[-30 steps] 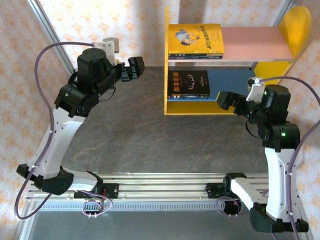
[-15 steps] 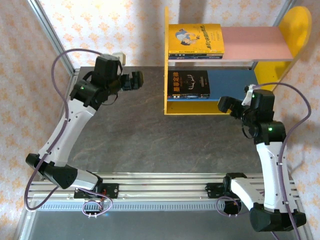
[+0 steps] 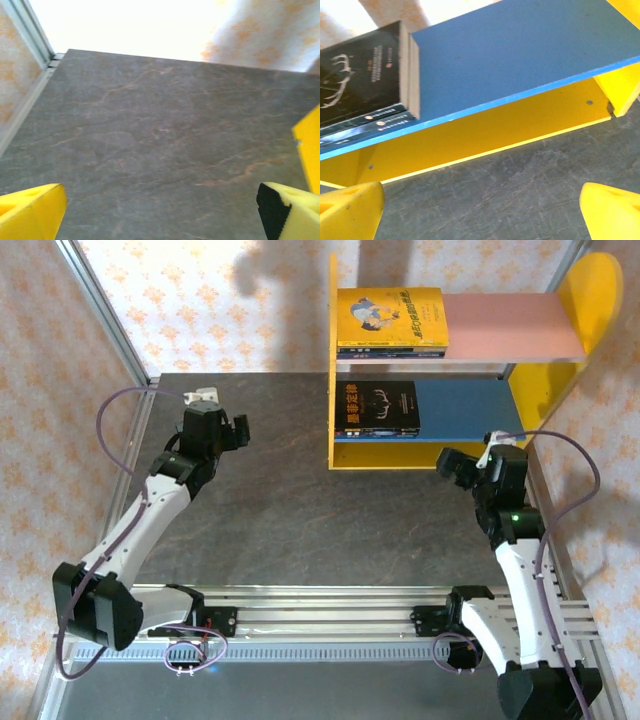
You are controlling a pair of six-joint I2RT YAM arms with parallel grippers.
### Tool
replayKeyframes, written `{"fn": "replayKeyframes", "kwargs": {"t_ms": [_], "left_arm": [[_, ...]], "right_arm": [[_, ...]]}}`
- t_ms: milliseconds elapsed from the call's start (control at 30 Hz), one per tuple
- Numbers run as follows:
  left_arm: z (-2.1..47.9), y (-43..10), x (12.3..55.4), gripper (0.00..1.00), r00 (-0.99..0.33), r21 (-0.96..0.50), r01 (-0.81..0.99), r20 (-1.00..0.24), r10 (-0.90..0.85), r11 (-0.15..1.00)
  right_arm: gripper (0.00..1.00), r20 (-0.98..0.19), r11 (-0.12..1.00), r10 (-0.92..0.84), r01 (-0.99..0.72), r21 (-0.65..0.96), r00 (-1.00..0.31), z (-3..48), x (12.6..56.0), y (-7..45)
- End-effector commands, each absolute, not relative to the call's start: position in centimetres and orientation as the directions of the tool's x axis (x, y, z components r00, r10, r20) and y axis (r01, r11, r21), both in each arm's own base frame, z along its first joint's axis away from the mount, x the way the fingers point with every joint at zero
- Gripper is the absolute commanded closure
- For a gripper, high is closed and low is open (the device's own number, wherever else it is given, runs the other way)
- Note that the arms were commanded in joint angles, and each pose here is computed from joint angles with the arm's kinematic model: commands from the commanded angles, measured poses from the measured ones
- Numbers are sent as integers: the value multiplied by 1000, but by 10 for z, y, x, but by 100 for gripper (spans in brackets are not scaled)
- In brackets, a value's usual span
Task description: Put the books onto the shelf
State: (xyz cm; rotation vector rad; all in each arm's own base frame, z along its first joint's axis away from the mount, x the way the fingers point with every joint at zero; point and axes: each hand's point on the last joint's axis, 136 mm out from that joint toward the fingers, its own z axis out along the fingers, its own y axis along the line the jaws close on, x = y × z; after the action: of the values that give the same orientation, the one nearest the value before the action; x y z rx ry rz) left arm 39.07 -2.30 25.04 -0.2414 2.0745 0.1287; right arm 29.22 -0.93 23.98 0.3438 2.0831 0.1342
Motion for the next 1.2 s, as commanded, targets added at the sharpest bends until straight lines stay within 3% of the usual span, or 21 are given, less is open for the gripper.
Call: {"fn": "replayKeyframes", "kwargs": {"t_ms": [0,200,467,933,1033,1167], "left_arm": [[242,2,404,1,-432,87,-310,-900,-59,947],[197,33,398,0,-491,171,-381,-870,-42,909],[142,64,390,0,-423,34,-422,-891,-163,906],[108,68,372,1,-204,-15,-409,-973,-108,912],[99,60,382,1,-306,19,-366,-947,-101,931],[101,58,383,1,-289,29,-363,-954,-83,931]], "right_arm": [[1,-876,951,276,245,189,-396,252,303,-25],[1,-900,954,234,267,139,-367,236,300,-34],[1,-889,946,263,280,162,-374,211,300,-34],[1,-910,949,250,271,162,-332,208,300,-34],[1,-913,950,249,263,166,-323,206,302,-33],[1,-929,954,247,235,184,-277,205,307,-30]]}}
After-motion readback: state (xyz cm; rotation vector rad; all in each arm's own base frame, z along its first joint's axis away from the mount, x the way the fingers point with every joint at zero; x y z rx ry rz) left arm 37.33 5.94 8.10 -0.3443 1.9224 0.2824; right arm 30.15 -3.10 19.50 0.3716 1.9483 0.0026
